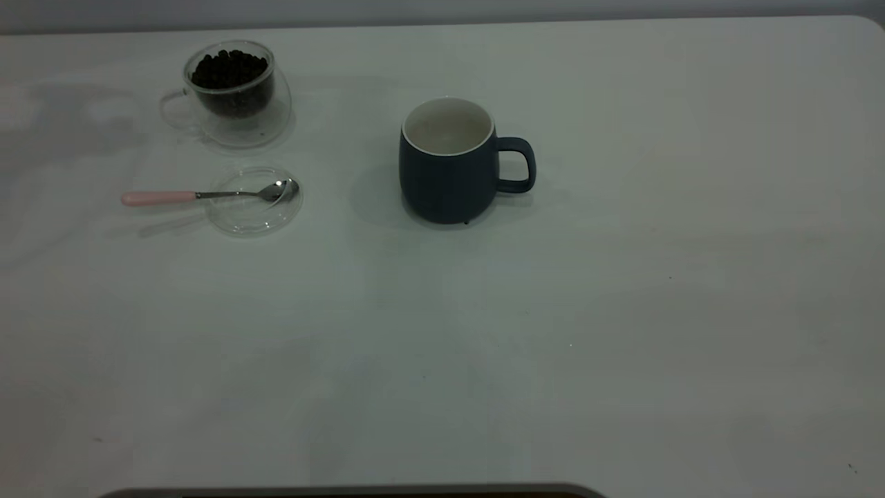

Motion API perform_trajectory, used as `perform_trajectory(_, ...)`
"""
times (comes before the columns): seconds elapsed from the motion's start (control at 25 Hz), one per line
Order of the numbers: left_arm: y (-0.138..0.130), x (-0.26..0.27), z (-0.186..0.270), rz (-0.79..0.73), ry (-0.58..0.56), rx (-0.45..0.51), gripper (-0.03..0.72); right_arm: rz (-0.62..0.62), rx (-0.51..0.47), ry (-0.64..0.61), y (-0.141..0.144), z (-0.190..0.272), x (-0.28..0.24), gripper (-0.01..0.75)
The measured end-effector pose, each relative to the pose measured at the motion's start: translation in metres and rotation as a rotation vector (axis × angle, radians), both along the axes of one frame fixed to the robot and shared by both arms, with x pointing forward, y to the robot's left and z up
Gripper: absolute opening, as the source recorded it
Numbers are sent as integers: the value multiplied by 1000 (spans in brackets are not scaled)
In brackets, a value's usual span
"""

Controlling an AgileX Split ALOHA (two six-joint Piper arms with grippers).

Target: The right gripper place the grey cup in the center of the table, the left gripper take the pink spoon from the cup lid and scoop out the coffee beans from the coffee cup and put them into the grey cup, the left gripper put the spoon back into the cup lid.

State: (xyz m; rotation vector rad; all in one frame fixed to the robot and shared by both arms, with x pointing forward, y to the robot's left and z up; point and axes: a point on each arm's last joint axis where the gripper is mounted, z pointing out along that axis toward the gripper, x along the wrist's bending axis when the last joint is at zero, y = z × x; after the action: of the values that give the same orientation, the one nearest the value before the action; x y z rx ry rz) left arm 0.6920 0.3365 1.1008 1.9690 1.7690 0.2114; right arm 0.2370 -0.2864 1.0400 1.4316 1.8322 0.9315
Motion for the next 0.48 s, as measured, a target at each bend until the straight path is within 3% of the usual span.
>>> perform_trajectory(0.2,-56,-51,71,-95,-132,53,586,0,0,0,0,0,0,588)
perform_trajectory(0.32,-69,-87,87,-115,-138,110,586,0,0,0,0,0,0,588)
perform_trajectory(0.48,-66,-139,88,-64,-94,149,586,0,0,0,0,0,0,588)
